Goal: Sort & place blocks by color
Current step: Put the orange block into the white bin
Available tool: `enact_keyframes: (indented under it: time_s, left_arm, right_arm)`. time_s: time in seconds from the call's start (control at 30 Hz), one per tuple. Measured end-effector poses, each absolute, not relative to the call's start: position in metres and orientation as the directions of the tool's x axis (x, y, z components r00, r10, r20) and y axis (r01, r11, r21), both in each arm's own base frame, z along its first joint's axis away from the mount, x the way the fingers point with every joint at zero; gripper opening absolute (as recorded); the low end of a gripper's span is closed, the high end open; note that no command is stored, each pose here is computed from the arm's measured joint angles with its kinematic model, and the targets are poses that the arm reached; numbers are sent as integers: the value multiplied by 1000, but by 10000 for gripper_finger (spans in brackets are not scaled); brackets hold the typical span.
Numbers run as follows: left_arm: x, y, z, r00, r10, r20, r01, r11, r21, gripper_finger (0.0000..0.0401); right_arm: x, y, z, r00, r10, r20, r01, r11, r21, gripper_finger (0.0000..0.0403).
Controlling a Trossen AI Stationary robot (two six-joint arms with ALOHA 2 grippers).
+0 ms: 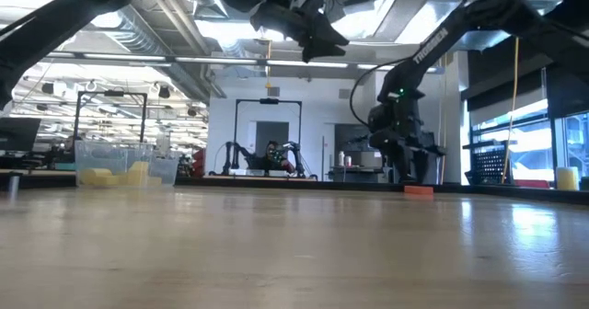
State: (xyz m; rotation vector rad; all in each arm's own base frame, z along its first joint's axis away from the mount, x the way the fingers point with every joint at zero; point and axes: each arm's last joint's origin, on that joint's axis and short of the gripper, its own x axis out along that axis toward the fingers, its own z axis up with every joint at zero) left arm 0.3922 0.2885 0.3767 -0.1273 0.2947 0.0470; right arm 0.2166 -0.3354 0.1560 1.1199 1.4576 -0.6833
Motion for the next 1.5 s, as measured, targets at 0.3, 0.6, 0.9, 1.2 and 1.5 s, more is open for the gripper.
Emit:
enact_keyframes:
  time_s: [0.3,0.6,0.9,1.2,1.5]
  left_arm:
    - [392,288,377,956,29,-293,-66,991,-118,176]
    - [392,289,376,956,29,-294,-66,991,-118,176]
    - [392,289,376,956,28,-293,-65,991,-118,176]
    - [392,289,376,954,44,-297,-81,990,-113,176]
    - [392,289,376,954,46,-296,-82,990,-112,176]
  right_arm:
    - [212,-339,157,60,246,-967,917,370,151,213]
    - [198,-346,154,83,251,-964,947,281,155,213]
    - [199,-348,141,223,326,-919,888,321,329,213]
    - [208,-343,140,229,342,-911,823,433,369,213]
    - [210,-343,139,212,331,-920,825,444,350,213]
